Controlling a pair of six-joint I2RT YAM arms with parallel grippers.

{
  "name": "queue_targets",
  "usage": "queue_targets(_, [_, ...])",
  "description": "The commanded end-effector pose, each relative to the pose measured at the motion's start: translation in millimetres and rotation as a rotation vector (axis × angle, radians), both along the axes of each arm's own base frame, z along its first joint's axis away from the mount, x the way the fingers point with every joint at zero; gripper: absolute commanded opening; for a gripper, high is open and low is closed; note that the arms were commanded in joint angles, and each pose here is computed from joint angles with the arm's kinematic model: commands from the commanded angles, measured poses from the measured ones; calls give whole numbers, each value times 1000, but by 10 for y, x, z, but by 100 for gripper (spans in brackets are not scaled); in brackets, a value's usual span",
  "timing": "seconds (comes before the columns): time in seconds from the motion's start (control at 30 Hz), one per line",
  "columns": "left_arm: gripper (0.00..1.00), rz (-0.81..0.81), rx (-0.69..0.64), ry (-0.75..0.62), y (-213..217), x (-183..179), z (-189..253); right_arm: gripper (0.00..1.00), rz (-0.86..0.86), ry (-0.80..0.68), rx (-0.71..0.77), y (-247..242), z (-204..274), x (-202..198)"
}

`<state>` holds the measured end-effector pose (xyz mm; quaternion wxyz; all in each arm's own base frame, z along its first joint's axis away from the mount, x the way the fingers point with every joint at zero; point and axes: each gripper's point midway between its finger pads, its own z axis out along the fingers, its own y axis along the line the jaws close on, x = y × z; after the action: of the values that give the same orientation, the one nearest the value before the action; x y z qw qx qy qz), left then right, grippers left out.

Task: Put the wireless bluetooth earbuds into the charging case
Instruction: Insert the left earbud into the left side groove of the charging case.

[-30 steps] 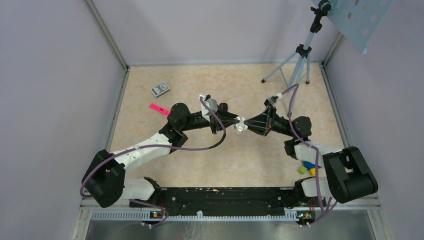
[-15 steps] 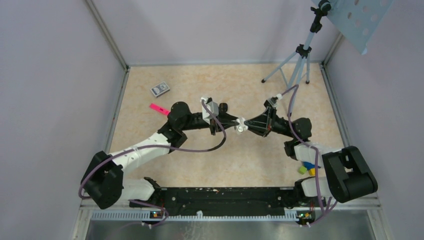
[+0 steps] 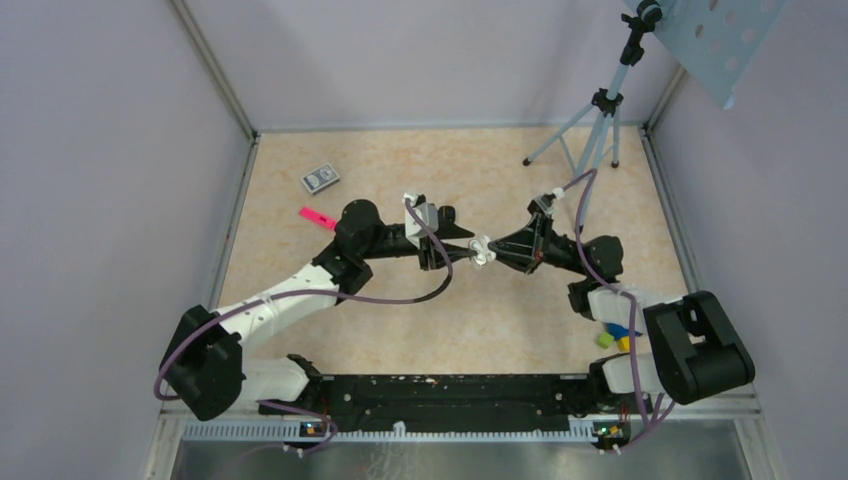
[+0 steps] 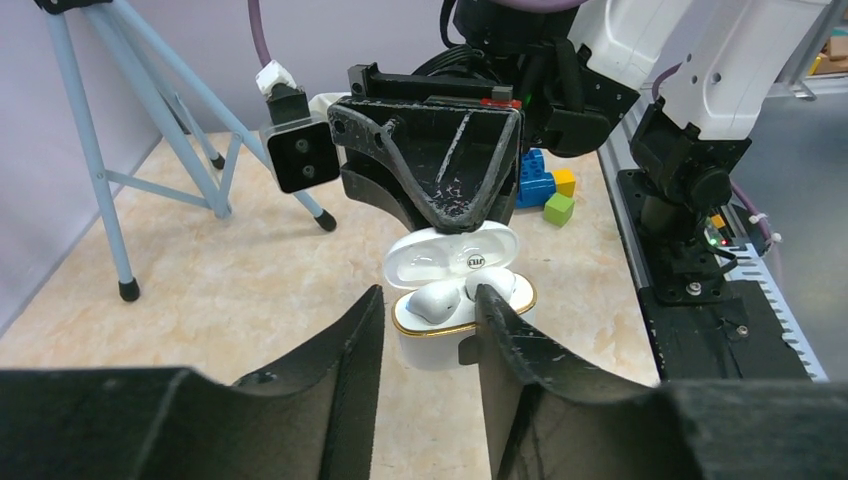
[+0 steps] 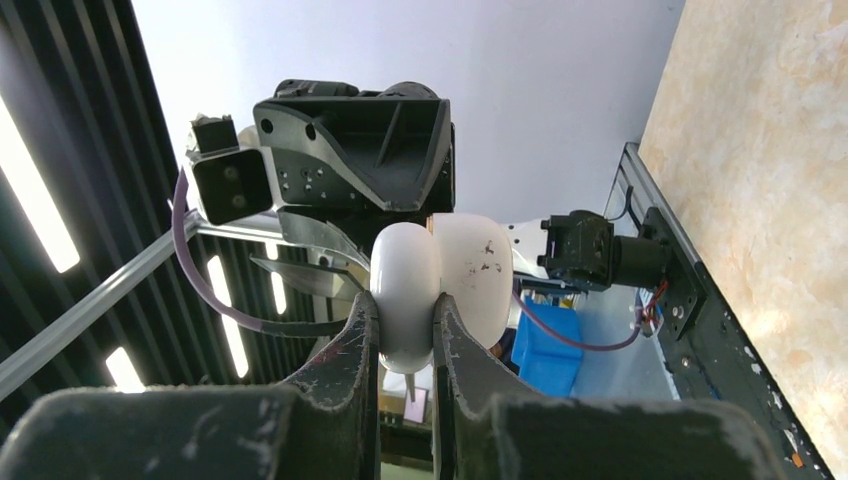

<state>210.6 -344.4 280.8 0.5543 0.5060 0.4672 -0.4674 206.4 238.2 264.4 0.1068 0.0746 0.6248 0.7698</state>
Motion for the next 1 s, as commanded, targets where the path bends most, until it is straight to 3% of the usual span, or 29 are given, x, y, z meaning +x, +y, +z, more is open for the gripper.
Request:
queue_targets(0.0, [47,-48,31,64,-35,-81,-73,0,-42,-111,37,6,208,6])
queue_targets(0.2, [53,-32,12,43,-17,-73,35,0,-47,-106,4,17,152,19])
queue_targets(0.33, [67,20,-7,8,38,-34,249,0,-62,-107,-59,38,70,69])
queue_targets(0.43, [79,56,-10,2,107,-43,398,0,-97,-148,-171,54,-48,140])
queue_targets(0.53, [82,128,-6,19,205,-7,524,0,-137,-114,-342,35,-306,263])
queue_targets(0.6, [86,212,0,20,307,67,570,0,-151,-106,-437,10,-503,330])
queue_targets(0.73, [98,458,-18,56,612,302,598,0,-178,-78,-480,36,-734,540])
queue_targets(0.87, [99,695,-67,133,982,514,613,0,-221,-66,-556,52,-949,841])
queue_targets(0.97, [99,786,-36,210,1139,613,542,0,-235,-53,-619,51,-1134,1019])
